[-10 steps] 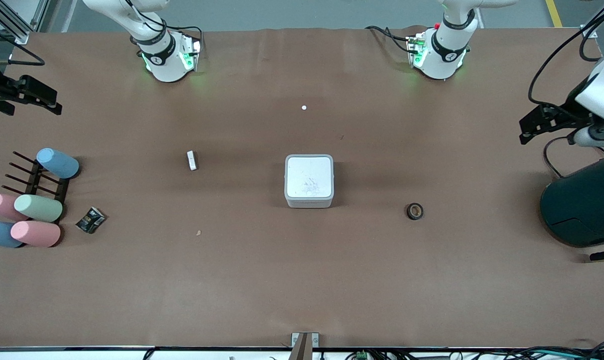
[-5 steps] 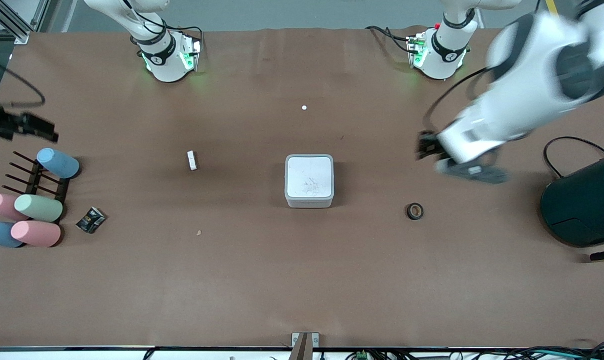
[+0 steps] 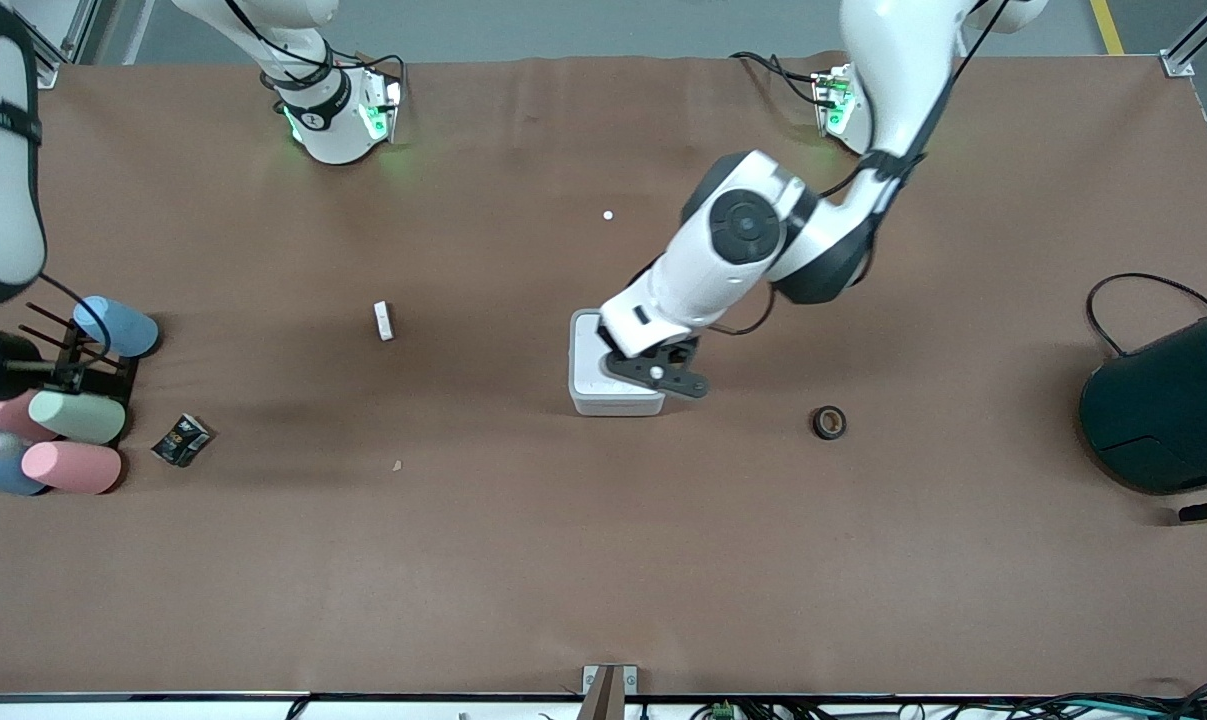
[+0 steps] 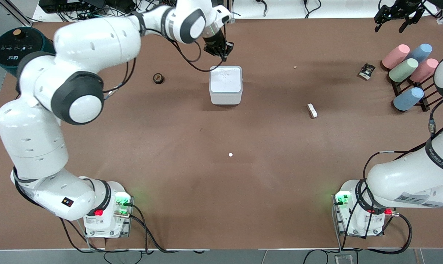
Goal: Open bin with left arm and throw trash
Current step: 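Open the lid with the left gripper while the right gripper grasps the wrapper, then reach the left gripper to the tape while the right gripper lifts the wrapper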
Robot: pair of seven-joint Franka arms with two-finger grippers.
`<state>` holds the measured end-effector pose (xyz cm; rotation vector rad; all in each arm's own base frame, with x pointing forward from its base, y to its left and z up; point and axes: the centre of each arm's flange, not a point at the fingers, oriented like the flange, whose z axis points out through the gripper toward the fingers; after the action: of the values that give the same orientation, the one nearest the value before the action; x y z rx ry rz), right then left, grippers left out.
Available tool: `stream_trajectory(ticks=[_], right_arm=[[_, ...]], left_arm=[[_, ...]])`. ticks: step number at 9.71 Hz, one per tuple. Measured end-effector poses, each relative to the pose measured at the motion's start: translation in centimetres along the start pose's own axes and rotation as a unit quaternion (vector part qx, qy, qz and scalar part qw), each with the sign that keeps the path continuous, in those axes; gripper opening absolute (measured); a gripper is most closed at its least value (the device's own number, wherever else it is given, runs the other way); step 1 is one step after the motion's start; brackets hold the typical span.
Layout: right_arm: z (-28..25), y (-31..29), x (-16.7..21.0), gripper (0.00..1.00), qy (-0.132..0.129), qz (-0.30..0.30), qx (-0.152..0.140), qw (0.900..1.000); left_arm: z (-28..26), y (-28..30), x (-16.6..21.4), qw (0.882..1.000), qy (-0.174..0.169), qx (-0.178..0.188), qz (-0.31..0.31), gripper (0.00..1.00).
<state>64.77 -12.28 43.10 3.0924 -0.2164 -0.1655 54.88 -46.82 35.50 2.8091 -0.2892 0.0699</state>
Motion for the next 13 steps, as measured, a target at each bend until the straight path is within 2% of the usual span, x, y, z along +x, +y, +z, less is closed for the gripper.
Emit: stream_trajectory(ticks=[3, 4, 7, 9, 11, 12, 13], right_arm=[[10.5, 6.0, 2.0, 1.00, -0.009, 0.043, 0.008, 0.999], [13.7, 7.3, 2.3, 1.00, -0.014, 0.053, 0.010, 0.998], [19.7, 7.9, 2.2, 1.00, -0.003, 0.073, 0.016, 0.997], [21.0, 6.6, 2.3, 1.00, 0.001, 0.082, 0.018, 0.996], [23.5, 6.5, 1.9, 1.00, 0.002, 0.083, 0.019, 0.996], [24.6, 6.4, 1.6, 1.00, -0.005, 0.083, 0.019, 0.996], [25.2, 6.2, 1.6, 1.00, -0.008, 0.082, 0.019, 0.996]], left_arm=[[5.7, -1.0, -0.4, 1.000, -0.017, 0.005, -0.011, 0.01], [6.5, -1.2, -0.5, 1.000, -0.020, 0.006, -0.012, 0.01], [6.1, -1.2, -0.4, 1.000, -0.024, 0.007, -0.013, 0.01], [1.9, -3.9, 0.3, 0.997, -0.066, 0.038, -0.027, 0.01], [-5.2, -12.2, 3.3, 0.995, -0.071, 0.069, -0.035, 0.02], [-6.2, -15.9, 4.2, 0.993, -0.067, 0.098, -0.027, 0.07], [-5.3, -18.6, 4.6, 0.986, -0.067, 0.153, -0.002, 0.12]])
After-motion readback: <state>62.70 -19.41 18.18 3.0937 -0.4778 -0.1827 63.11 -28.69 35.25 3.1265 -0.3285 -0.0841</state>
